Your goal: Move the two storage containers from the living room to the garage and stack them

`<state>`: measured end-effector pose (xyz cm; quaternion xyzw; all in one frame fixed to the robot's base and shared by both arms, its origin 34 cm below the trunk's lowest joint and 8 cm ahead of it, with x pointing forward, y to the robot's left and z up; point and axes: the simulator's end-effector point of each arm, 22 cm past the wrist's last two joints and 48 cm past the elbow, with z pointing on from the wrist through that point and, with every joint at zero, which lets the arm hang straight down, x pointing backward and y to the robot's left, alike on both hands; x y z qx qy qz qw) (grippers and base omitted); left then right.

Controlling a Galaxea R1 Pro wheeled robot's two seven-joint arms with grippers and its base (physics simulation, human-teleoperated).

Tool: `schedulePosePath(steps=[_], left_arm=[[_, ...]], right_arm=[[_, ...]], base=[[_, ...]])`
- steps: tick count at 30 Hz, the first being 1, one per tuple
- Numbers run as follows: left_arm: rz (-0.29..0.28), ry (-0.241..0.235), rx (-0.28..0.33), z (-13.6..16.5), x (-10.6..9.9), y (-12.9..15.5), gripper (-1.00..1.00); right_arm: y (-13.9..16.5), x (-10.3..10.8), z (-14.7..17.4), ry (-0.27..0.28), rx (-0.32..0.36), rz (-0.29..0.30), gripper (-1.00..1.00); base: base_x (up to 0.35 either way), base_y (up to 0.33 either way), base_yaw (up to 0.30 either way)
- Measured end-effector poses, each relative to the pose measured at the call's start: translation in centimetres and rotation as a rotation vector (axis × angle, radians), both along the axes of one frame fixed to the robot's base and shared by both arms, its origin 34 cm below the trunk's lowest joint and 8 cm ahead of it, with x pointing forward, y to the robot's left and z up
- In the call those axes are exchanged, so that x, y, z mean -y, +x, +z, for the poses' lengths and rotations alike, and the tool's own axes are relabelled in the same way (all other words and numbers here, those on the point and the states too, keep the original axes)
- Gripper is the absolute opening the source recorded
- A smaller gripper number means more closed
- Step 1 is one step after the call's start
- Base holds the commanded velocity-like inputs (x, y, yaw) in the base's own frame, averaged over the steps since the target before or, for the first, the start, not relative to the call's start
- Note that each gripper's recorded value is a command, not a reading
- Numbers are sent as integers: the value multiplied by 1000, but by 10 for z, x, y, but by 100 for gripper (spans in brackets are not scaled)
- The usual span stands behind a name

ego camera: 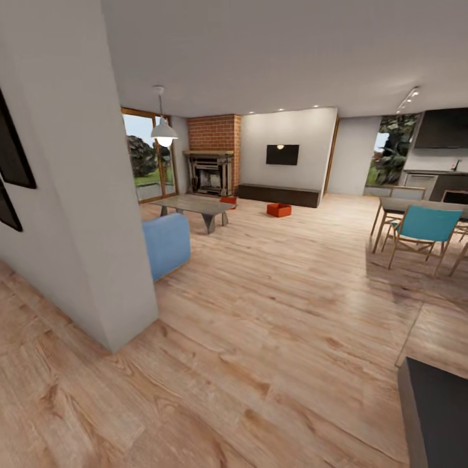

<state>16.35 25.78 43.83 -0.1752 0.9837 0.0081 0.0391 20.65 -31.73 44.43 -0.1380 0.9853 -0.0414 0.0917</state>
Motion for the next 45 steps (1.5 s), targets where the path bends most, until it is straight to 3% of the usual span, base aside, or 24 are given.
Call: schedulePosePath(steps=[10,35,45], left_arm=[[2,0,-1,0,0,0,100],[2,-1,-3,0,0,-1,100],[2,0,0,0,0,0,100]], right_arm=[[1,0,0,1,4,-4,100],[0,0,0,1,1,-5,100],[0,0,0,1,2,-2,100]], base=[[326,0,-23],[326,0,-269],[326,0,-69]])
